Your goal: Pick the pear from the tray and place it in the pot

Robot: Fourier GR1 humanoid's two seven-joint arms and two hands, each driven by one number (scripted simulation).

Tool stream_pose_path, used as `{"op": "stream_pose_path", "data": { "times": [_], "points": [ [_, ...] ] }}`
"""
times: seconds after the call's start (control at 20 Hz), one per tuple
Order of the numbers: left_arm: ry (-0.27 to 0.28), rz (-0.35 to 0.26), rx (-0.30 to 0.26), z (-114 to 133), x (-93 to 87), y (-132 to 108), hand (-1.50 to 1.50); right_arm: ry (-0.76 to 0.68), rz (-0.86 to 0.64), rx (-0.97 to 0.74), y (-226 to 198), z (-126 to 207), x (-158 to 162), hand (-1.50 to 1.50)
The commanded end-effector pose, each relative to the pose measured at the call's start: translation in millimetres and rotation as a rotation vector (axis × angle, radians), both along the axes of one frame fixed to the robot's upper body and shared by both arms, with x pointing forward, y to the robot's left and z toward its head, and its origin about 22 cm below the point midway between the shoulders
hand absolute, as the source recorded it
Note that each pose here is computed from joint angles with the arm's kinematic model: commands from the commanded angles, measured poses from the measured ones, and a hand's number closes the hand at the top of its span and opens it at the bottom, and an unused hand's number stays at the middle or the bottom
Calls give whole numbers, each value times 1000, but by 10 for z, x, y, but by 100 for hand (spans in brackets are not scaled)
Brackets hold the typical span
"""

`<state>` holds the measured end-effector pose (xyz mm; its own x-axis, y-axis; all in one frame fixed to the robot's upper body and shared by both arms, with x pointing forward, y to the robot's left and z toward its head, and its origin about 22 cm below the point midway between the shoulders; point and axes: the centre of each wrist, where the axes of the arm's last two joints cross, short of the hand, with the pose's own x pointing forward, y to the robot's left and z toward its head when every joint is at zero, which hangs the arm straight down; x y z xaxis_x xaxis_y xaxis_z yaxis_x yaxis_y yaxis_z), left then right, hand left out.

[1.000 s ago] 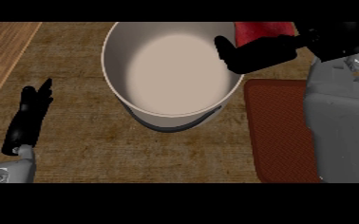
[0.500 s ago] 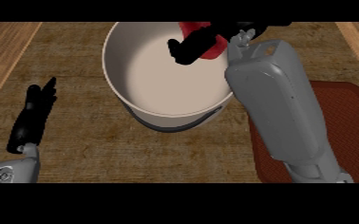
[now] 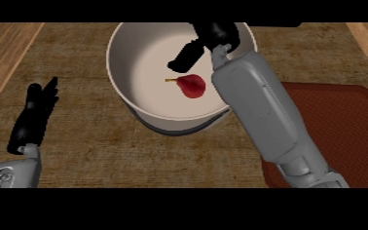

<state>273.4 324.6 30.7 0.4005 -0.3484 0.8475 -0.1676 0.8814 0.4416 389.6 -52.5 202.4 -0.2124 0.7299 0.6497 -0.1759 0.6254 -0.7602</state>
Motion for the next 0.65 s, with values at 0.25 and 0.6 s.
{"op": "stream_pose_path", "data": {
  "times": [0.25, 0.6],
  "points": [
    [-8, 0, 4, 5, -40, -3, 0, -78, -143, 445, -231, -100, 108, -150],
    [-4, 17, 3, -165, -148, 204, 0, -169, -275, 585, -959, -100, 269, -150]
  ]
}}
